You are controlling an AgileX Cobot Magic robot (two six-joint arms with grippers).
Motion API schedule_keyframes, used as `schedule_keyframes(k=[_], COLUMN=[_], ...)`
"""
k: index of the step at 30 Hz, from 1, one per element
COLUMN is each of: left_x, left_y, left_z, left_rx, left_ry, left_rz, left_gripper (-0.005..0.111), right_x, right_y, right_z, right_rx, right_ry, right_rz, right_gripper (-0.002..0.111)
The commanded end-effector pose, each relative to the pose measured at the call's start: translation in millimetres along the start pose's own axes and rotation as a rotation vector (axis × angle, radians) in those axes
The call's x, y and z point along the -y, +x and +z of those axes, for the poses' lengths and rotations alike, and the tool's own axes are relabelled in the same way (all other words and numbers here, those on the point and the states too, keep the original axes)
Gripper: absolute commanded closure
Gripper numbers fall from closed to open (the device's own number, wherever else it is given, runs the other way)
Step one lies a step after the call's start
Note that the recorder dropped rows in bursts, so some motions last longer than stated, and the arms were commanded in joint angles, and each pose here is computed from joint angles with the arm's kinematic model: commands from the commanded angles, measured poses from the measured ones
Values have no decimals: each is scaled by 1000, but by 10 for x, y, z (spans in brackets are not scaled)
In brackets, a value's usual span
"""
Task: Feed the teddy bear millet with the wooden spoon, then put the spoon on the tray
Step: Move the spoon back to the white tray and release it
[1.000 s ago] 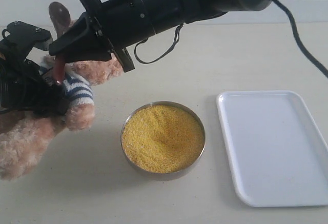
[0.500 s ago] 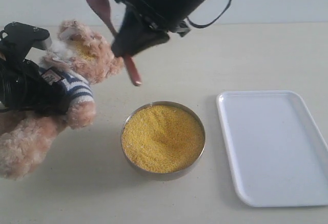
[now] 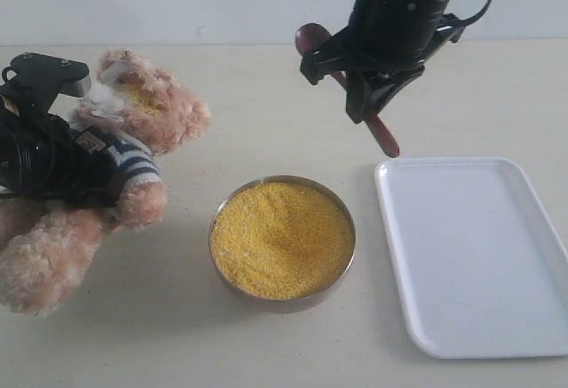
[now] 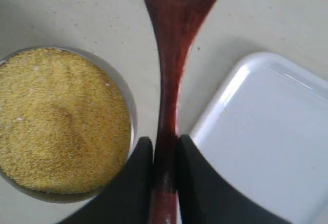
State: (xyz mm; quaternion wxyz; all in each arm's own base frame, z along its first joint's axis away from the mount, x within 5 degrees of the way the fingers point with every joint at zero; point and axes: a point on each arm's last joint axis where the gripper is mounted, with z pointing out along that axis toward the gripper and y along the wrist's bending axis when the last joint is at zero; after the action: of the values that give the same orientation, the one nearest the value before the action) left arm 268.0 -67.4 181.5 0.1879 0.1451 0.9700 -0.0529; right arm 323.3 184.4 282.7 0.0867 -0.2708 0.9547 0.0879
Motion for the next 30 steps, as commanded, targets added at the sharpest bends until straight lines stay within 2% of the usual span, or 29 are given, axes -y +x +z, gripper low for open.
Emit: schedule_keyframes(k=[1,7,14,18,22,27,30], left_x=[-14,-14,-15,-124,-178,-178,-179], left_y=[-28,-30,-33,-27,-17,-17,-15], left_z=[-16,-16,-16,-25,-29,-29,-29], left_rx=[18,21,25,27,24,24,21], left_ry=[-11,-12,-12,-27,-33,-33,-34], left_rz=[-30,-50,-56,-131,-162,-162,-160], left_gripper=[103,103,103,103,103,103,103], right_x=[346,587,681,693,694,721,721], right_y=[223,577,1120,1401,1443,1492,1502], right_z=[-23,82,687,950,1008,1248,1280], right_rx=[27,88,36,47,77,-24,-39], right_ry=[41,73,125,163,167,157,153], right_rz=[127,265,361,371,369,385,393], right_gripper=[109,109,109,109,109,109,105])
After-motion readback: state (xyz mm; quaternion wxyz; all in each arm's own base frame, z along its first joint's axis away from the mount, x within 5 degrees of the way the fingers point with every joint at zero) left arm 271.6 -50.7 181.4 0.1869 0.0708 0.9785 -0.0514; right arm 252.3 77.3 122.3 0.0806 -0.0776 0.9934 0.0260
